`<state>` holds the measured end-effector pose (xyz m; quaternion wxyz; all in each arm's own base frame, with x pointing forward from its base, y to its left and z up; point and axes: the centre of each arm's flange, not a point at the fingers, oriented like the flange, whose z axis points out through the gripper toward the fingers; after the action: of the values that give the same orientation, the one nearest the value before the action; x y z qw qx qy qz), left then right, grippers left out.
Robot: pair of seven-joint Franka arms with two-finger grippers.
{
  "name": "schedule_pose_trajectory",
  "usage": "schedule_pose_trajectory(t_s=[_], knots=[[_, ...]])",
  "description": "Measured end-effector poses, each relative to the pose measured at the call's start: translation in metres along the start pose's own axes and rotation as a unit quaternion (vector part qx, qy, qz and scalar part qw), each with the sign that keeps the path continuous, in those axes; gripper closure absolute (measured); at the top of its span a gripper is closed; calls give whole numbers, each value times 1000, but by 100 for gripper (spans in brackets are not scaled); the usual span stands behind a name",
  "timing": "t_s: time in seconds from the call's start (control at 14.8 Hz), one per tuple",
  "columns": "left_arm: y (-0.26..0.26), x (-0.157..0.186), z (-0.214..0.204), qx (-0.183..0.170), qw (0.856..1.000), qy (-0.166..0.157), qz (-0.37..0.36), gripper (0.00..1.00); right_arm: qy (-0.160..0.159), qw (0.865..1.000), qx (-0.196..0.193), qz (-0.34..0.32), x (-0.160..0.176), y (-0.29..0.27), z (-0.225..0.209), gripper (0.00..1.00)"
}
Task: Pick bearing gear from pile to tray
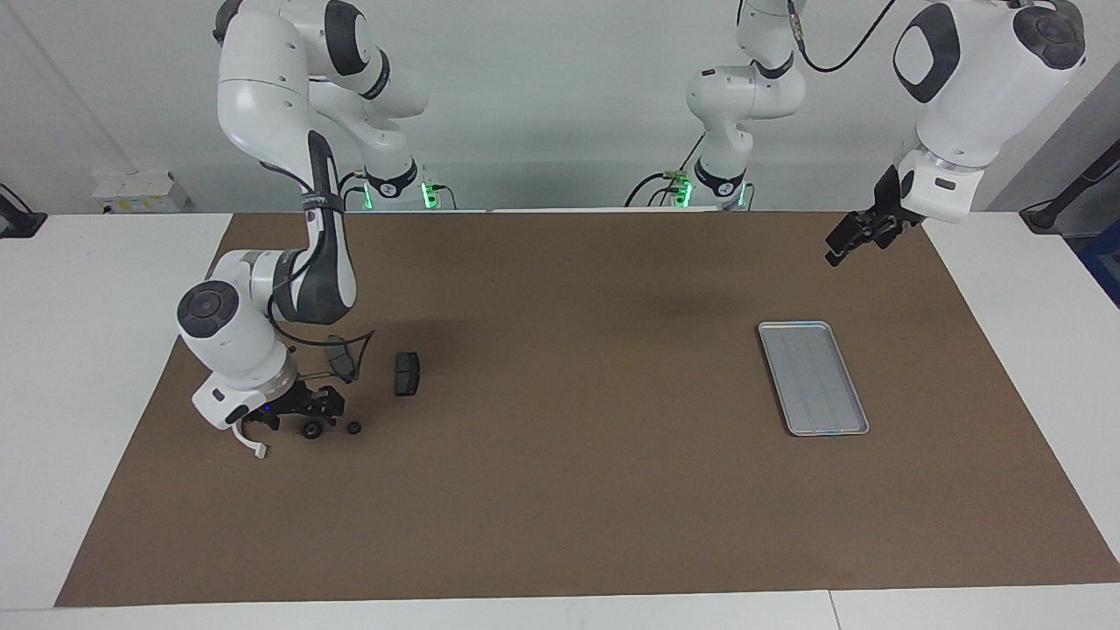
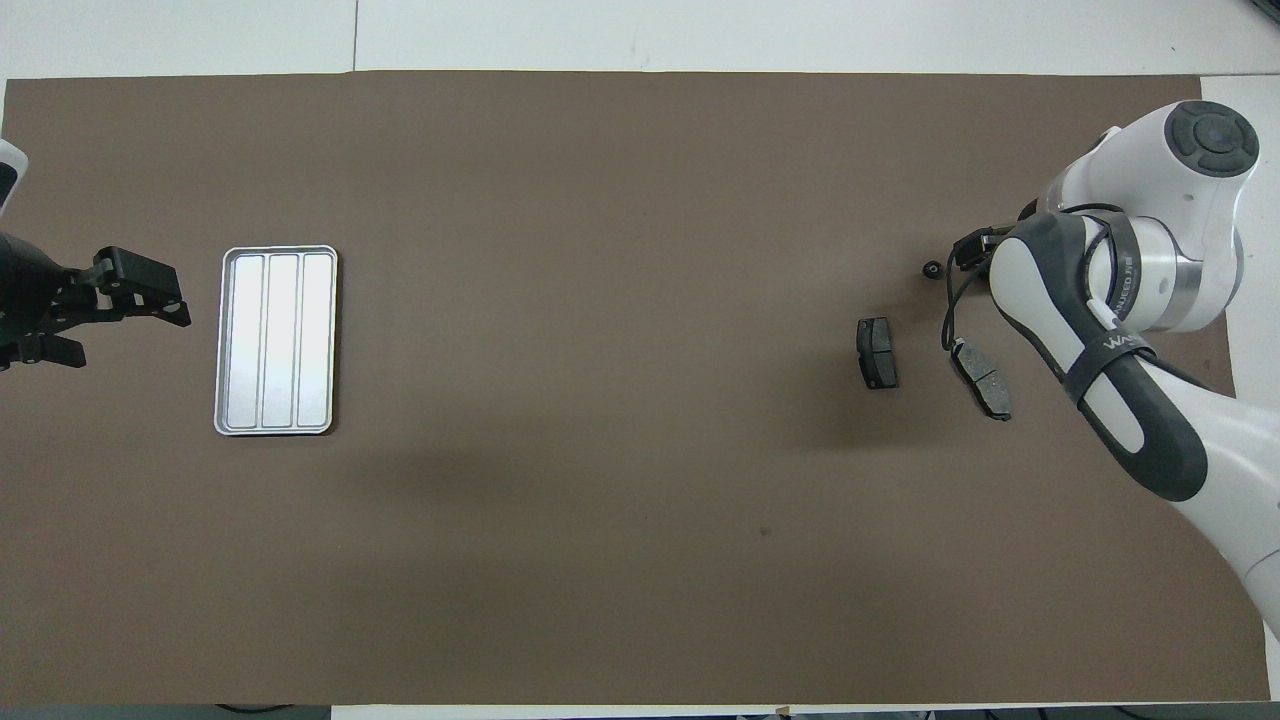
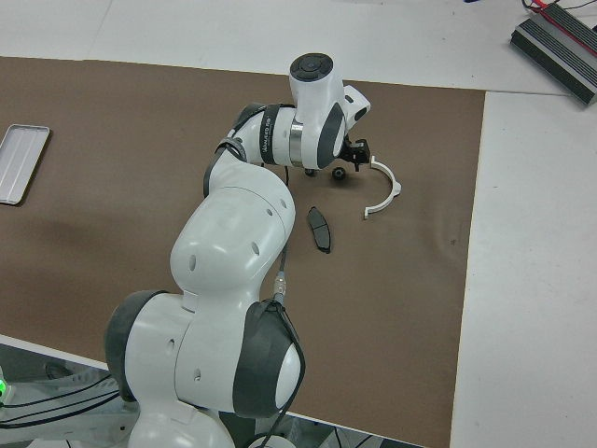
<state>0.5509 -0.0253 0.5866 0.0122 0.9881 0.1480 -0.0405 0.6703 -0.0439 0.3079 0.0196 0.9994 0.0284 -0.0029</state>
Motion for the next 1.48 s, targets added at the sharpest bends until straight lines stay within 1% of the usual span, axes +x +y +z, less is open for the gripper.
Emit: schedule_pose_trajectory(t_s=[0.27,0.4,0.54,0.74,0.81,0.94,1.01,1.08,1.15,1.28,1.48], knots=[[-1,0,0,0,1000,0,-1,0,4,1000,-1,0,-1,0,10,0],[-1,0,0,0,1000,0,-1,0,4,1000,-1,0,-2,0,12,3],[-1,0,0,0,1000,0,-1,0,10,1000,-1,0,-3,-1,16,0],[-1,0,0,0,1000,1,-1,0,10,1000,-1,0,-5,-1,20,0],[-1,0,0,0,1000,1,0,0,10,1000,-1,0,-5,-1,20,9],[1,1,-1,-2,1000,6,1,0,9,1000,-1,0,-5,-1,20,11],[2,1,-1,-2,1000,7,2,0,9,1000,-1,0,-5,-1,21,20],[2,1,-1,-2,1000,7,1,0,9,1000,-1,0,-5,-1,21,34],[1,1,-1,-2,1000,7,1,0,9,1000,-1,0,-5,-1,21,46],[1,1,-1,-2,1000,7,0,0,10,1000,-1,0,-5,-1,20,65],[1,1,-1,-2,1000,7,1,0,16,1000,-1,0,-2,-1,12,65]])
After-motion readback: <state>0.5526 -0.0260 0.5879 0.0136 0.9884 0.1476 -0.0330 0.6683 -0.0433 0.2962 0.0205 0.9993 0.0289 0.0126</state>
